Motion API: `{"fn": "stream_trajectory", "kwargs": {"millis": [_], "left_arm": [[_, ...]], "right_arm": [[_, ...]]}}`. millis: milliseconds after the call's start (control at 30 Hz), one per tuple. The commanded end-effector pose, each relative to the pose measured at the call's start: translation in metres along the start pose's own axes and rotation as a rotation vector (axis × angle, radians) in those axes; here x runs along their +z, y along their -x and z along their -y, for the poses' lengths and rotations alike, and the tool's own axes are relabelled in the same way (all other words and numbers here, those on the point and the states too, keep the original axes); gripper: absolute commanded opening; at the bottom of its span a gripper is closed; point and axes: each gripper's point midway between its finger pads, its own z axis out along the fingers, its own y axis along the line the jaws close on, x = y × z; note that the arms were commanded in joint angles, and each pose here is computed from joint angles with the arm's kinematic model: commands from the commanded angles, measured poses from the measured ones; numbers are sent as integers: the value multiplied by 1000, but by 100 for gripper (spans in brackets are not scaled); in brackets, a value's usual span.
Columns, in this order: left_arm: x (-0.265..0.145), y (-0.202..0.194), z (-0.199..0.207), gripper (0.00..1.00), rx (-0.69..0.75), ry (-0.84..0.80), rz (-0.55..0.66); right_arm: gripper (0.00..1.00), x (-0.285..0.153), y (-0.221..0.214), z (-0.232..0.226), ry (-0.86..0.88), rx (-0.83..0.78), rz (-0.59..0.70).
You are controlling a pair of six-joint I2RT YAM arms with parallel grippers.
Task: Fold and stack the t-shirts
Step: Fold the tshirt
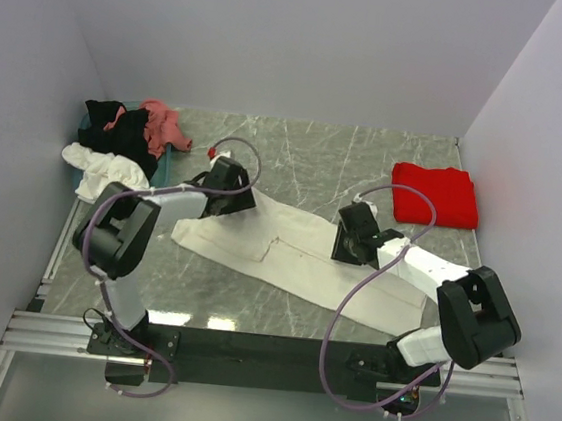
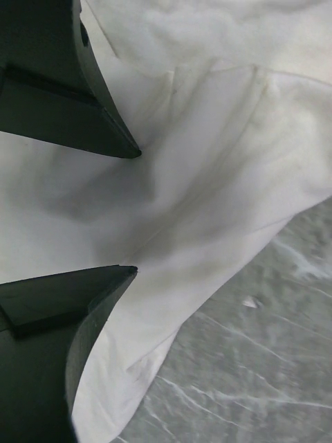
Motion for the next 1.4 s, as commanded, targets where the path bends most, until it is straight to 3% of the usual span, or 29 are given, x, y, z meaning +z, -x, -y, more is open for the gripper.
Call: {"fn": "stream_trajectory", "kwargs": {"millis": [0, 300, 600, 767, 900, 1100, 1200, 1367], "left_arm": [[27, -21, -23, 70, 72, 114, -105], [90, 36, -12, 70, 105, 185, -88], [119, 94, 17, 70, 148, 167, -25], [88, 130, 42, 71, 160, 116, 64], [31, 153, 52, 71, 138, 79, 153], [8, 104, 18, 72, 95, 92, 92], [16, 72, 0, 72, 80, 109, 30], [39, 52, -11, 72, 90, 129, -33]], "right_arm": [[40, 2, 2, -8, 11, 6, 6], [40, 7, 3, -22, 37, -19, -19], [40, 6, 6, -40, 65, -49, -25], [40, -13, 22, -38, 62, -36, 36], [41, -26, 28, -29, 28, -28, 71], [41, -25, 13, -18, 4, -16, 48], [41, -22, -3, -12, -7, -12, 18], [41, -19, -17, -13, -7, -10, -10]]}}
